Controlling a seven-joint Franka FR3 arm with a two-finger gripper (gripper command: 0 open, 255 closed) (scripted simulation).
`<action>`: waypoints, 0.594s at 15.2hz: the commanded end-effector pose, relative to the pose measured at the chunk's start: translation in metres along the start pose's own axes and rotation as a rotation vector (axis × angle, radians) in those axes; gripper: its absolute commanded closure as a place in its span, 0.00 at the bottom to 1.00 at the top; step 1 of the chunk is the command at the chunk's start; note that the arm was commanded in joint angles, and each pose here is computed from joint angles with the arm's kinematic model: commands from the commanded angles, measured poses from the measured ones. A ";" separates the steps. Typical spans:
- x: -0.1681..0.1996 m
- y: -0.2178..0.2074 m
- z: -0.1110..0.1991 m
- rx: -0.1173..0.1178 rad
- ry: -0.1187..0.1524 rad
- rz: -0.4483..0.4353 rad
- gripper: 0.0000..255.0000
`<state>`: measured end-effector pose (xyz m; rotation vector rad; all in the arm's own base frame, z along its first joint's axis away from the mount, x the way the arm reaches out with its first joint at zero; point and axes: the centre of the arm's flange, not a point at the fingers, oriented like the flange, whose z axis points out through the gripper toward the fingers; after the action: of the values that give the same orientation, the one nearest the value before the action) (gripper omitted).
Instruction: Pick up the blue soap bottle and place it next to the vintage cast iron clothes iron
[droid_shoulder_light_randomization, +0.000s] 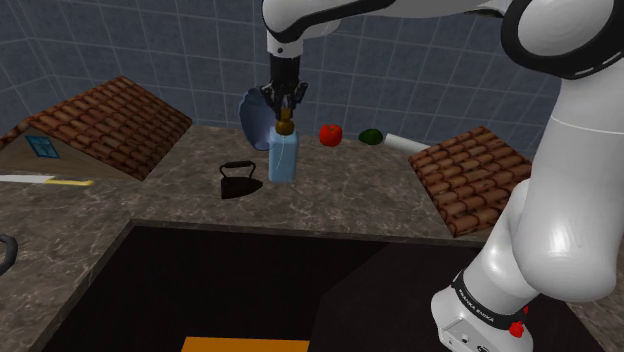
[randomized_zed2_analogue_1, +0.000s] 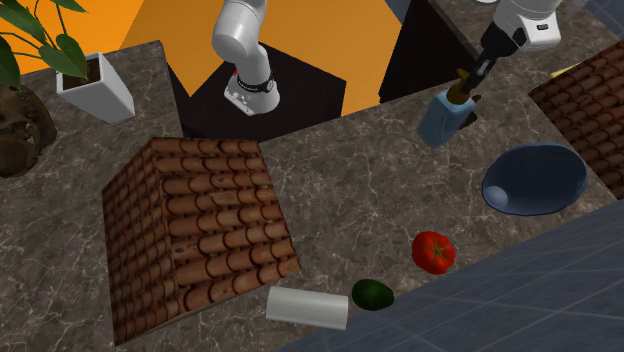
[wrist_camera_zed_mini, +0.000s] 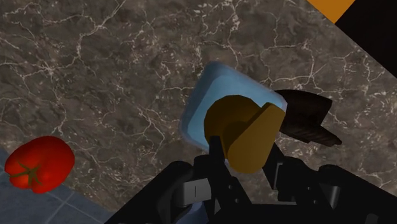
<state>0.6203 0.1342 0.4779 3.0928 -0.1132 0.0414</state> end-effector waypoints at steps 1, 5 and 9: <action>0.000 -0.001 0.010 0.000 0.001 0.000 1.00; 0.000 -0.002 0.028 0.000 0.001 0.000 1.00; 0.000 -0.002 0.028 0.000 0.001 0.000 1.00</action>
<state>0.6208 0.1351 0.4500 3.0929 -0.1133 0.0416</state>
